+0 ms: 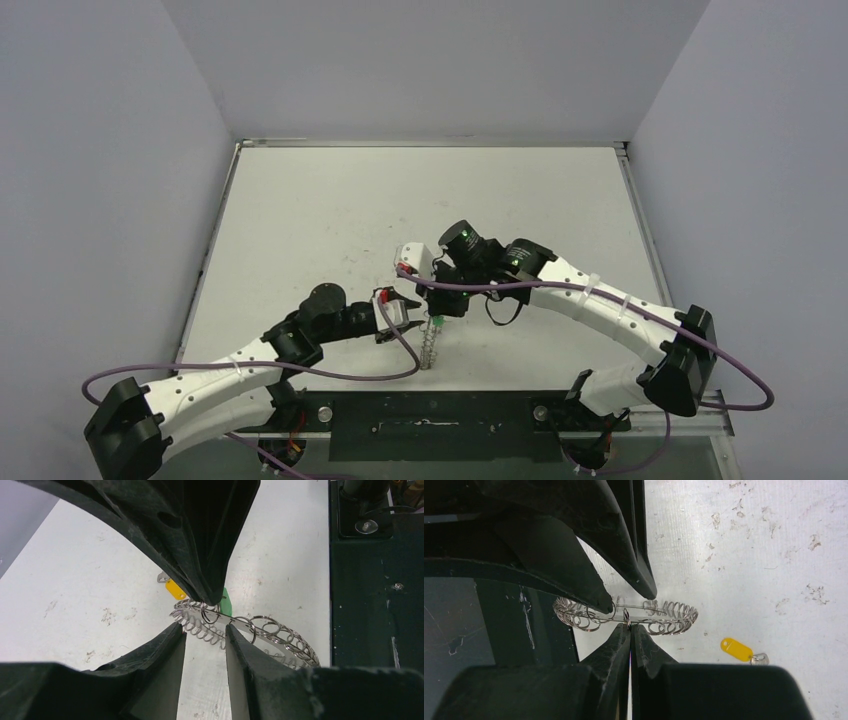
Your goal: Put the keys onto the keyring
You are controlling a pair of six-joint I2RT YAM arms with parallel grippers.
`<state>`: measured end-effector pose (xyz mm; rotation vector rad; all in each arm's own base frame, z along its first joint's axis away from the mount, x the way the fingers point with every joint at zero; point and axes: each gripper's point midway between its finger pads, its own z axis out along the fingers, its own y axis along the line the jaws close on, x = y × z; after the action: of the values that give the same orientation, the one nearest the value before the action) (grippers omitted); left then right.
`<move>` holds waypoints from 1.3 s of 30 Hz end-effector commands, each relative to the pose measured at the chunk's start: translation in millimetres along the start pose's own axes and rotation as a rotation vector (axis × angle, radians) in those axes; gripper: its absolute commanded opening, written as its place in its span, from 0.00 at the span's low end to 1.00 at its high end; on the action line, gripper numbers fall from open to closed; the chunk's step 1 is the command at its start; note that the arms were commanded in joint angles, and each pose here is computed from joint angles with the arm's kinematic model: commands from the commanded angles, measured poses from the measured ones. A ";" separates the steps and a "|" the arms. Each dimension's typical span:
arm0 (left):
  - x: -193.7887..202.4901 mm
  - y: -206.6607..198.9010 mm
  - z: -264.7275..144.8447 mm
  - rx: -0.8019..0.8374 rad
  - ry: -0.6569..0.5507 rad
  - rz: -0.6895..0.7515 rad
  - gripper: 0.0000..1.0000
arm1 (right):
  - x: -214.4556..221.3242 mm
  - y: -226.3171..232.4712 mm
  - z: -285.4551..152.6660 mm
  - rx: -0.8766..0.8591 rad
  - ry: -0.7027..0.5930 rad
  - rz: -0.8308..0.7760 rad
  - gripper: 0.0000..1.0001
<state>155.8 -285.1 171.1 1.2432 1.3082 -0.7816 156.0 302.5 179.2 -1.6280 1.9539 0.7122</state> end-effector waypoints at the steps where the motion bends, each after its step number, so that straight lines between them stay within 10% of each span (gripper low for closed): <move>1: -28.3 1.8 5.7 0.019 -0.097 0.032 0.33 | -20.2 -2.2 -4.6 0.028 -0.031 -0.012 0.00; 26: -14.3 -10.6 17.4 0.097 -0.080 0.005 0.00 | -26.0 -0.9 -0.6 0.040 -0.047 -0.039 0.00; 32: -18.6 -5.0 11.7 0.038 -0.134 0.012 0.00 | -29.1 -8.3 -7.3 0.069 -0.128 -0.041 0.42; 39: -26.6 -1.8 2.4 -0.025 -0.245 0.021 0.00 | -35.3 -4.7 -24.6 -0.009 -0.343 -0.123 0.49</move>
<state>147.0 -292.8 158.3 1.2199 1.2411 -0.8650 166.5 300.9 184.9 -1.5348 1.8653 0.7498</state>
